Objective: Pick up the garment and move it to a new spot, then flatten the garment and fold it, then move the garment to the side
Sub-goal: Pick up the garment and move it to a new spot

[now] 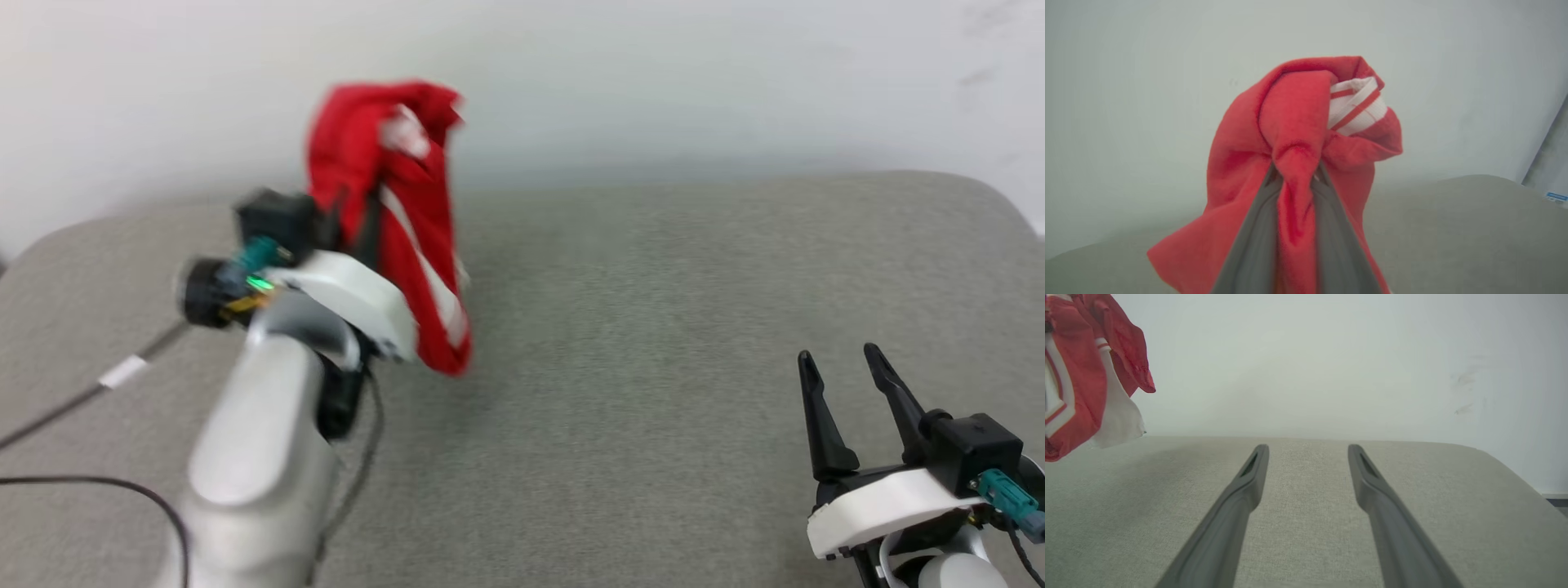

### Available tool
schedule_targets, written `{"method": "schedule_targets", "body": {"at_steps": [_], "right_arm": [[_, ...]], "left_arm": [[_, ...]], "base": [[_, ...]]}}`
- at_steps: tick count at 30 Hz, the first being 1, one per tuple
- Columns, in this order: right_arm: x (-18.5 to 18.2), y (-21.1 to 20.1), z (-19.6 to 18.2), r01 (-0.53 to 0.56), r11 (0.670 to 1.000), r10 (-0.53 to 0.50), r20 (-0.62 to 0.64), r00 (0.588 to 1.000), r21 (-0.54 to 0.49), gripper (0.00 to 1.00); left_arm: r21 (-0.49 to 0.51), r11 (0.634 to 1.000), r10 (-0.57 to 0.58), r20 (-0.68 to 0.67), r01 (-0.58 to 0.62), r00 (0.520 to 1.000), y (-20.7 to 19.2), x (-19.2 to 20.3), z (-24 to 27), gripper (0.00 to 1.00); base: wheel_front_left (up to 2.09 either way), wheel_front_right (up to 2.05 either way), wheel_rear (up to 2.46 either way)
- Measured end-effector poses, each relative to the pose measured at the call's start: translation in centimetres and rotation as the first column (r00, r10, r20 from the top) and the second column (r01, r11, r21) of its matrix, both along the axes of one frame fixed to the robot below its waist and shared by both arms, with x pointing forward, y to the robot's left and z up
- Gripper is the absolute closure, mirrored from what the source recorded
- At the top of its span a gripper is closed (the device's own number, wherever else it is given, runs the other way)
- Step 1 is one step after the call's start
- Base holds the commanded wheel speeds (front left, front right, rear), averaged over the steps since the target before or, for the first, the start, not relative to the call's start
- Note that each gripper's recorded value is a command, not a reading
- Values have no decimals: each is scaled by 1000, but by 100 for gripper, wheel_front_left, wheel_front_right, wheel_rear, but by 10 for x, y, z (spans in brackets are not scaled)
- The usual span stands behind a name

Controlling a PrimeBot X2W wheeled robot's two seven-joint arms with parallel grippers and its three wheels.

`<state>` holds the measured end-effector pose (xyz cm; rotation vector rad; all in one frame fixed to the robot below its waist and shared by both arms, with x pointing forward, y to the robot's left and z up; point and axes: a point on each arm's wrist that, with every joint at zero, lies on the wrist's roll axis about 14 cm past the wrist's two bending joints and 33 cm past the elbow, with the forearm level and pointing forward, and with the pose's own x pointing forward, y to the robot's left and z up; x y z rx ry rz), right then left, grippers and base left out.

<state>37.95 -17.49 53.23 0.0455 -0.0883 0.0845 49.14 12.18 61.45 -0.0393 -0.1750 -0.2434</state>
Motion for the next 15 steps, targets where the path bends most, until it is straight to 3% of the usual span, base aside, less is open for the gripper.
{"method": "schedule_targets", "body": {"at_steps": [6,12,13,14,15], "right_arm": [[-18,-26,-4,80,997,-80,-15,997,7,0],[-21,-35,-10,106,994,-106,-32,994,12,0],[-20,-36,-11,110,994,-109,-33,993,11,0],[-19,-37,-12,113,994,-112,-35,993,11,0],[-18,-37,-13,113,994,-113,-37,993,11,0]], "left_arm": [[-29,969,-247,-174,245,953,-92,-35,-68,100],[-89,933,-349,-467,350,813,-126,-91,-167,100],[-98,930,-354,-496,354,793,-127,-98,-178,95],[-102,928,-358,-517,360,778,-128,-103,-184,68],[-100,925,-362,-526,367,769,-129,-105,-187,33]], "base": [[0,0,0],[0,0,0],[0,0,0],[0,0,0],[0,0,0]]}}
